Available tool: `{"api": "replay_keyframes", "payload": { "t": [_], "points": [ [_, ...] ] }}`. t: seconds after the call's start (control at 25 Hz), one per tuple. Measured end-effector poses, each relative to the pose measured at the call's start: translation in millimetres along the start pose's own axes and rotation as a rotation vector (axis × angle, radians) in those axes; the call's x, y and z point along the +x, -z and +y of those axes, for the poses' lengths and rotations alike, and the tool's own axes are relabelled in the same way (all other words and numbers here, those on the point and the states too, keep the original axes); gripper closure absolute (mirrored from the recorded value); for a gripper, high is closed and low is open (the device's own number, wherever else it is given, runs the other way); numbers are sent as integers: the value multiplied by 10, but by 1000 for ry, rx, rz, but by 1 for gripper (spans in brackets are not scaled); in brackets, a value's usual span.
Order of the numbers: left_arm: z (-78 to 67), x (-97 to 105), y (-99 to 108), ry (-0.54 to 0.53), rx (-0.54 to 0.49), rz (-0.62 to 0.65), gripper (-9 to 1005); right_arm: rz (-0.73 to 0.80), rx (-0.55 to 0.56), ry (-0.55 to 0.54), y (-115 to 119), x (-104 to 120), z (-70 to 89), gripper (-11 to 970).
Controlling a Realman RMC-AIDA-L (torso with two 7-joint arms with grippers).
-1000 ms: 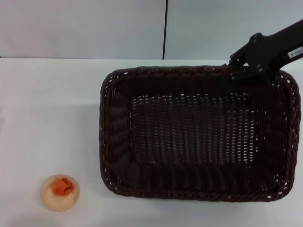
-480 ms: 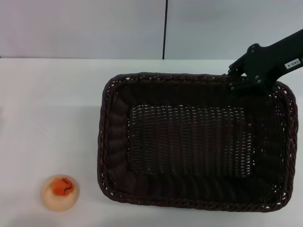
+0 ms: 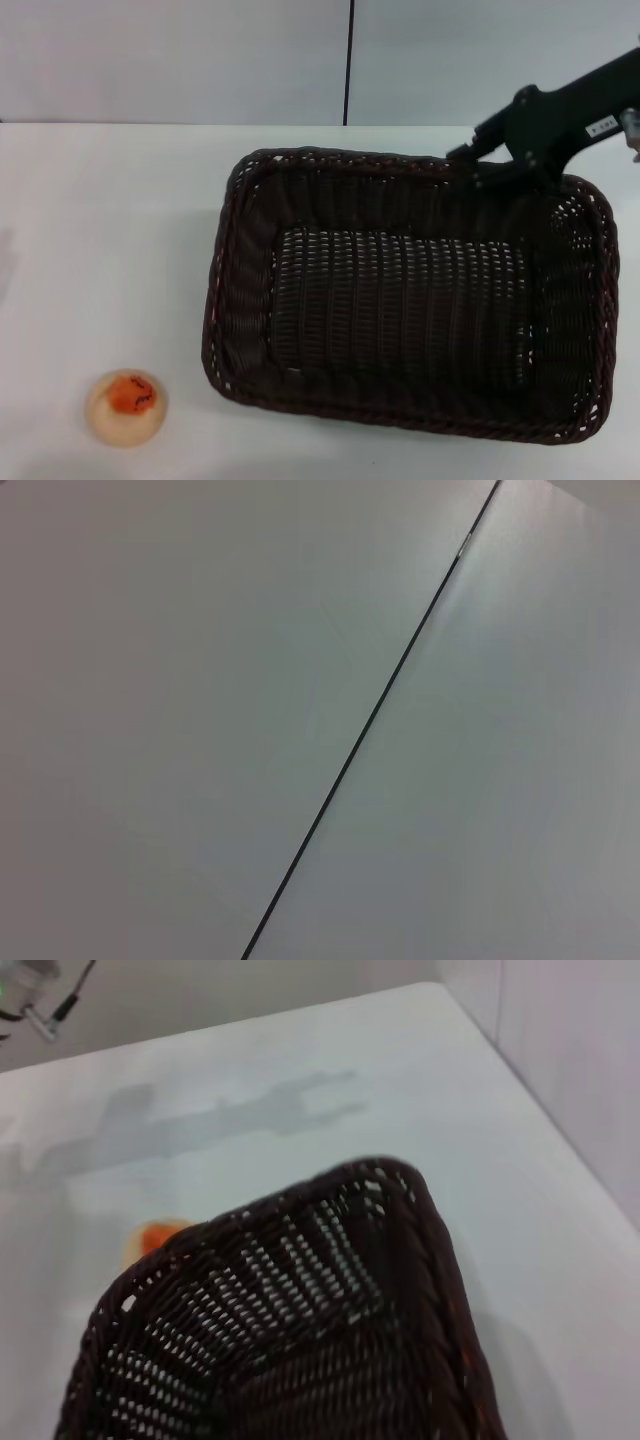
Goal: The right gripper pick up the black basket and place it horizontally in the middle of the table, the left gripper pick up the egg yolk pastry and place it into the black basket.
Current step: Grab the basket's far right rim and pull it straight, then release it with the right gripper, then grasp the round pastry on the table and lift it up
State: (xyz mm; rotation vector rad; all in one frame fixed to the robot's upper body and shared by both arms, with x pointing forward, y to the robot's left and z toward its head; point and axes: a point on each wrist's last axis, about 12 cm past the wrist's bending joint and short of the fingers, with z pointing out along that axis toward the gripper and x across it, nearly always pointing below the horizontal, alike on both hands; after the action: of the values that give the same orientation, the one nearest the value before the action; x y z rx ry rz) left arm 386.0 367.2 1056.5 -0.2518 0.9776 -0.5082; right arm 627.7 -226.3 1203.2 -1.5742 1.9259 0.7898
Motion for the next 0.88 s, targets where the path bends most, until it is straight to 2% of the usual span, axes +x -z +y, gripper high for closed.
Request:
{"api": "replay_keyframes", "payload": {
  "t": [0.24, 0.36, 0.52, 0.68, 0.72, 0.76, 0.8, 0.88],
  "points": [
    [-9, 0, 33, 7, -5, 5, 185, -12, 35, 58, -20, -141, -74, 562],
    [-14, -3, 66, 10, -10, 10, 185, -44, 79, 89, -74, -225, -133, 562],
    [-18, -1, 74, 13, 8, 35, 186, -97, 126, 84, -97, -222, -161, 563],
    [-7, -2, 50, 4, 74, 110, 186, -269, 192, 22, -44, -56, -134, 563],
    [10, -5, 20, -1, 122, 169, 186, -334, 221, 2, -6, 24, -105, 563],
    [20, -3, -2, 0, 153, 210, 186, -458, 279, -36, 51, 199, -25, 563],
    [30, -1, -27, 0, 184, 250, 186, -458, 279, -36, 51, 199, -25, 563],
    [49, 6, -73, -10, 251, 344, 186, -585, 357, -67, 120, 442, 95, 564]
  ]
}}
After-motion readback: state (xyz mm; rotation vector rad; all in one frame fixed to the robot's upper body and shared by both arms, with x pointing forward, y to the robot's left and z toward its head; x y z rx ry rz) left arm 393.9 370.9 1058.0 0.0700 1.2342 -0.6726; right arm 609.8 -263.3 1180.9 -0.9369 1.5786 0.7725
